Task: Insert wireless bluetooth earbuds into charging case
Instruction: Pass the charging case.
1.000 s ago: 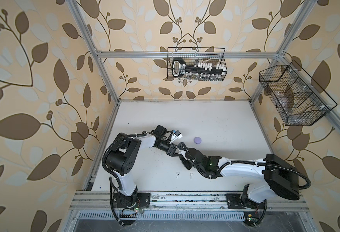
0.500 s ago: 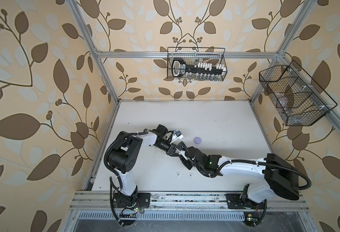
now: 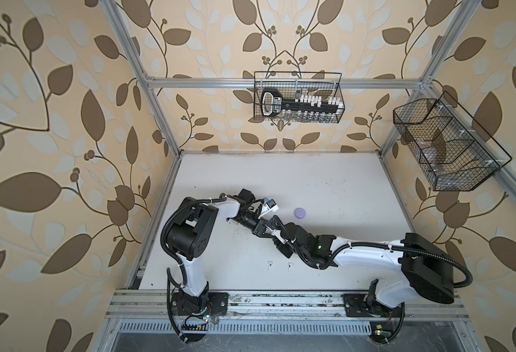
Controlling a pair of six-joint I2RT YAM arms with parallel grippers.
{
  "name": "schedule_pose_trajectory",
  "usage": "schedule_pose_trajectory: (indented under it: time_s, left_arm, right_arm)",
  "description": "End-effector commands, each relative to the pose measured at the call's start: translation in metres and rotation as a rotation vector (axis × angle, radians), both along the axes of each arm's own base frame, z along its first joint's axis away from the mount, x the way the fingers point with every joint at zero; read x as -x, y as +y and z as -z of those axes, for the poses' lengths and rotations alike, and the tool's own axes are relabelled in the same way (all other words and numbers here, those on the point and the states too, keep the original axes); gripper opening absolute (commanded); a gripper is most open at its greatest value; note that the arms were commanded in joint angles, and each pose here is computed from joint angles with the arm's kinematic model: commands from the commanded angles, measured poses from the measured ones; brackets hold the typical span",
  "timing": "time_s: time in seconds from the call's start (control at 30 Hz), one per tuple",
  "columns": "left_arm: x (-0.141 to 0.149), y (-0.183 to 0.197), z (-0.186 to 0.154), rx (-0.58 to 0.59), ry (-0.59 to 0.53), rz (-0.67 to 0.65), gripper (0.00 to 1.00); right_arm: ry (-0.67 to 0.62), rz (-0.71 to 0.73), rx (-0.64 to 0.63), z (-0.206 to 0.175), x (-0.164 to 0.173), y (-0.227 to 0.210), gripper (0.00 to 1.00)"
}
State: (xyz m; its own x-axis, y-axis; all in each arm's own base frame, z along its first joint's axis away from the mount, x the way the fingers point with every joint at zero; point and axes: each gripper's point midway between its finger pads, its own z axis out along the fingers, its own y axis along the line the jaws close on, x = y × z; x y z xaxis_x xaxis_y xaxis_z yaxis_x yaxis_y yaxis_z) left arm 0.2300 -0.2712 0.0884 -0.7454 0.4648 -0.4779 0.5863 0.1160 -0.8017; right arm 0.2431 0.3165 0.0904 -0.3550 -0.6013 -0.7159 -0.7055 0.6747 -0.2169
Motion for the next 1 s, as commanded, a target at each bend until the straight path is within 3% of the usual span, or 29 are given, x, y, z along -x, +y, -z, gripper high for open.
schedule_pose_trajectory:
  time_s: [0.0,0.27,0.5,0.8,0.97]
  left_arm:
    - [0.022,-0.006,-0.023,0.106,0.020,0.077,0.18]
    - [0.016,-0.007,-0.017,0.086,-0.013,0.042,0.12]
    - [0.014,-0.008,-0.014,0.074,-0.039,0.022,0.10]
    - [0.011,-0.010,-0.011,0.072,-0.113,-0.021,0.10]
    - [0.011,-0.013,-0.007,0.069,-0.182,-0.048,0.10]
  right_arm:
    - [-0.035,0.051,0.024,-0.007,-0.015,-0.010,0.39]
    - [-0.040,0.058,0.001,-0.015,-0.010,-0.015,0.57]
    - [-0.029,0.091,-0.035,-0.021,0.006,-0.034,0.60]
    - [0.044,0.241,-0.269,-0.042,0.030,-0.084,0.61]
    - [0.111,0.318,-0.358,-0.042,0.033,-0.089,0.62]
